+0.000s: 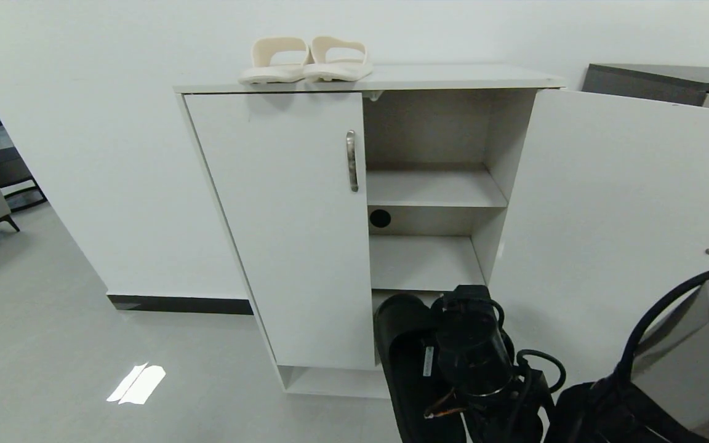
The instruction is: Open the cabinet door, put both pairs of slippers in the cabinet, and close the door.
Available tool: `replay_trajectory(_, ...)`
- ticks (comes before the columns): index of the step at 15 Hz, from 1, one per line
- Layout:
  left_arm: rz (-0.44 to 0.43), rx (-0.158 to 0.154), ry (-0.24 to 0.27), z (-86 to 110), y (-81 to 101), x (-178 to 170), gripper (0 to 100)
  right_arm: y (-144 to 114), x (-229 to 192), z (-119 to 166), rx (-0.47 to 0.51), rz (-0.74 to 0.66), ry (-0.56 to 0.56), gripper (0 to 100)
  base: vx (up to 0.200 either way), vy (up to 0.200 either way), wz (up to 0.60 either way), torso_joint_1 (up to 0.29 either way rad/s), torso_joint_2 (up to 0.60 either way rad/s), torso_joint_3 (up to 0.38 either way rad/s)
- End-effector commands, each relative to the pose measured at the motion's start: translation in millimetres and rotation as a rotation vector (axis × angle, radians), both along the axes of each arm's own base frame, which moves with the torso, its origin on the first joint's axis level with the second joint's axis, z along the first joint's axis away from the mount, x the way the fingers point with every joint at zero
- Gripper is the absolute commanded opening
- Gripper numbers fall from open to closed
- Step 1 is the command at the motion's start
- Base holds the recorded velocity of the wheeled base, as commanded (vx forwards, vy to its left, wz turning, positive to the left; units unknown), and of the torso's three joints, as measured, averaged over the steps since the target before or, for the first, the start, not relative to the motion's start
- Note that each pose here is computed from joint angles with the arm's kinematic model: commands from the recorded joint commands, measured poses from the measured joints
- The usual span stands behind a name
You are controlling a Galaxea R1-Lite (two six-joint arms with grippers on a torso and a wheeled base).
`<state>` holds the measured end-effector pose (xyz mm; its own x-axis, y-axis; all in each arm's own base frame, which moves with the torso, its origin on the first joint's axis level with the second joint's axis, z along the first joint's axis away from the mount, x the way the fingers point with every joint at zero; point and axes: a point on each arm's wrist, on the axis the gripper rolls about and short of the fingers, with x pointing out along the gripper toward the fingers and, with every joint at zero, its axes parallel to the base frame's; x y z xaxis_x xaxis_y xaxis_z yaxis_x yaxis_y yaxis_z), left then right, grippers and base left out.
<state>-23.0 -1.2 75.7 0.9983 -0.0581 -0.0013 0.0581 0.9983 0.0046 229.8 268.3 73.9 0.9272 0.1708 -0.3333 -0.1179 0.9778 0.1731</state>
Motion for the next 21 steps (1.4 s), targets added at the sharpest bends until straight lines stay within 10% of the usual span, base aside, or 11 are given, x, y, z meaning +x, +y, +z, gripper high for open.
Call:
replay_trajectory(1,-0.002,0.000,0.002,-0.1,0.0,0,0,4,19,-7,-0.015,-0.030,-0.007,0,0.000,0.000,0.00,0.007,0.00,-0.188)
replay_trajectory(21,0.000,-0.005,0.004,-0.5,0.0,0,0,12,72,-10,-0.109,-0.157,-0.256,0,0.000,0.000,0.00,0.003,0.00,-0.109)
